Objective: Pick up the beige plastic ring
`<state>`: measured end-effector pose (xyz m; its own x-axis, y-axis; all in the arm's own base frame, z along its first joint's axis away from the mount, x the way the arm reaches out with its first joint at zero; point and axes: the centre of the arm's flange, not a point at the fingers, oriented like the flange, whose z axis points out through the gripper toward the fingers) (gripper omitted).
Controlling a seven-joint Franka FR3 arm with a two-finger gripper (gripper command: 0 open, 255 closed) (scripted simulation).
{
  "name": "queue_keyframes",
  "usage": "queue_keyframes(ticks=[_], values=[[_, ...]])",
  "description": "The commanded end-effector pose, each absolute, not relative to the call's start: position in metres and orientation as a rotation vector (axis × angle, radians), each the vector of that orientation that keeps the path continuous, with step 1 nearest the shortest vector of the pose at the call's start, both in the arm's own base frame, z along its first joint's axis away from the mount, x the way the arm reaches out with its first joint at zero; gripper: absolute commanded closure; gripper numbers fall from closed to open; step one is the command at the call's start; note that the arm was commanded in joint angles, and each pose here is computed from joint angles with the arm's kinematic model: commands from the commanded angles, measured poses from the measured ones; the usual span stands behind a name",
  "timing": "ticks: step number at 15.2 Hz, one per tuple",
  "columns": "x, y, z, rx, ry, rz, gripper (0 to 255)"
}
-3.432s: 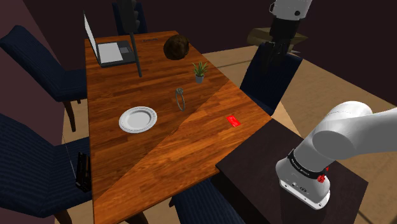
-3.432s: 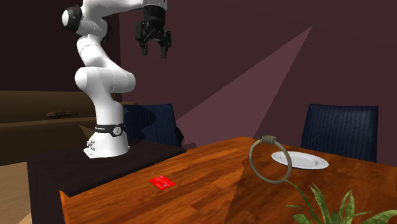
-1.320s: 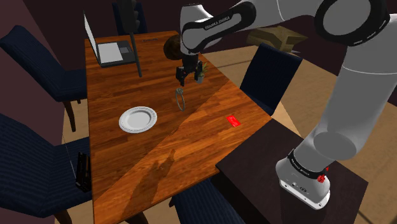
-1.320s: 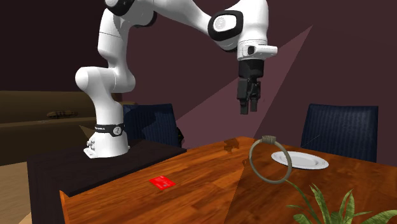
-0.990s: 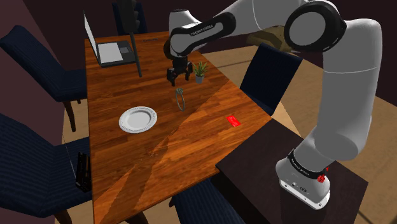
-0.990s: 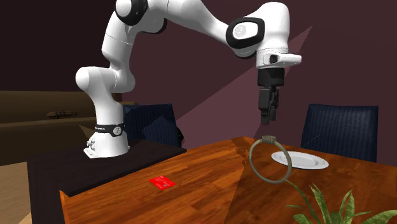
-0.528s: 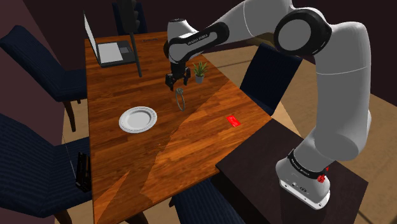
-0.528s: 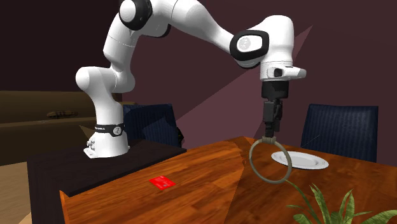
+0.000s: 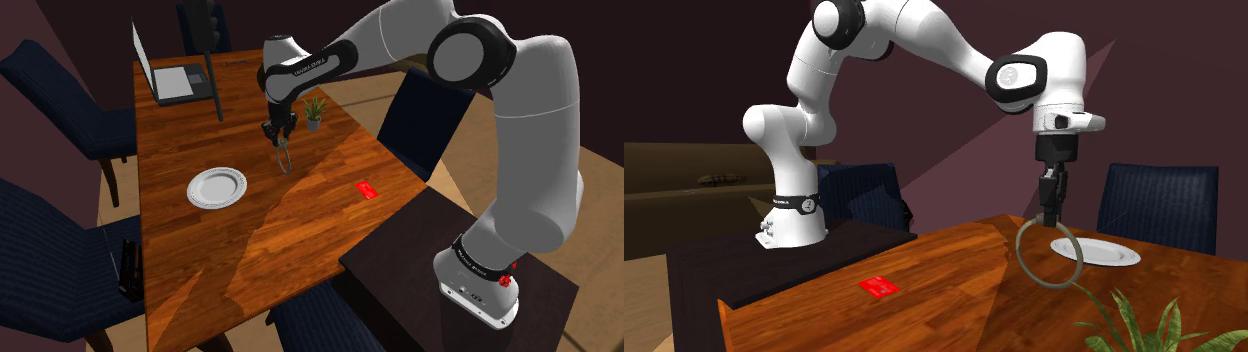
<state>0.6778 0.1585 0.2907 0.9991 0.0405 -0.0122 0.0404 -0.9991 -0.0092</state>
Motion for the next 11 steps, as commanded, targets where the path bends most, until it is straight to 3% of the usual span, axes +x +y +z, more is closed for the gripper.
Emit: queue_keyframes(ticks=[1, 11], values=[[0.678, 0.159, 0.29, -3.132, -0.064, 0.021, 255], [0.677, 0.159, 0.322, -3.132, -0.064, 0.021, 255]])
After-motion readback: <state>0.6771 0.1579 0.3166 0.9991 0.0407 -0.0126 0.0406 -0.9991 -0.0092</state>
